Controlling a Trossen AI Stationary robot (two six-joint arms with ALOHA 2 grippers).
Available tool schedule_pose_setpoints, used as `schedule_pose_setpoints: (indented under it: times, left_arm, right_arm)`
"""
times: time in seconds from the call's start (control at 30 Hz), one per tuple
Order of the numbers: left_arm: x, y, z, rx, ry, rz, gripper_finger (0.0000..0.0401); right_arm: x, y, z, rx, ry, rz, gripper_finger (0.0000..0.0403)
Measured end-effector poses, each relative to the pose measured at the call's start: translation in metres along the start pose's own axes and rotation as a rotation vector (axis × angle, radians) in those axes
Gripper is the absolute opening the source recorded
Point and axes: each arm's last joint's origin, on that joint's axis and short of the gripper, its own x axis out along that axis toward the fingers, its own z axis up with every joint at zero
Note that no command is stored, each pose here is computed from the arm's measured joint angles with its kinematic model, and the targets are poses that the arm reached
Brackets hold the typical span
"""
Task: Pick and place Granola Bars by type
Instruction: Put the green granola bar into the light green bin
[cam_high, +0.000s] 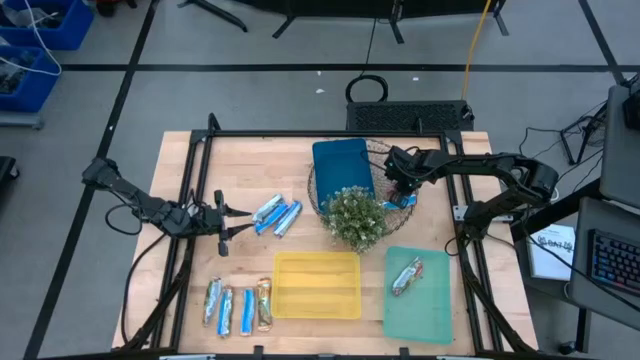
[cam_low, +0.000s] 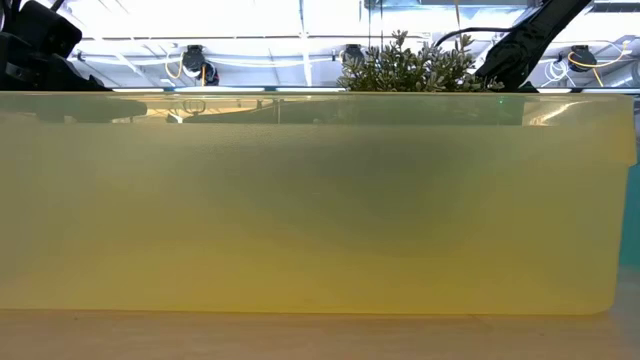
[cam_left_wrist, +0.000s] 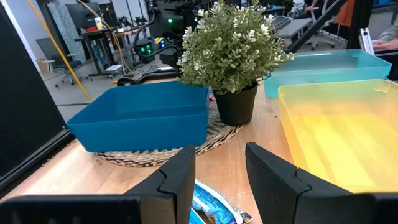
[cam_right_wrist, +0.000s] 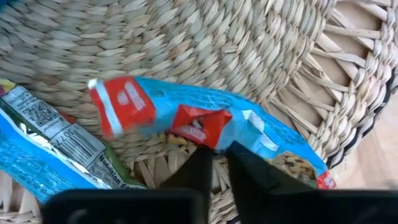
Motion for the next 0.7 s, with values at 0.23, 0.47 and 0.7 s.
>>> schedule_pose_setpoints:
  times: [0.23, 0.47, 0.7]
  left_arm:
    - [0.0, 0.0, 0.0, 0.0, 0.0, 0.0, 0.0145]
    - [0.0, 0.0, 0.0, 0.0, 0.0, 0.0, 0.0145]
    - [0.0, 0.0, 0.0, 0.0, 0.0, 0.0, 0.0145]
  right_arm:
    - [-0.001, 0.0, 0.001, -0.039, -0.005, -0.051, 0.0001]
    - [-0.024, 0.001, -0.002, -0.048, -0.106, -0.103, 0.0]
    - [-0.067, -0.003, -0.017, 0.027, -0.273, -0.095, 0.0]
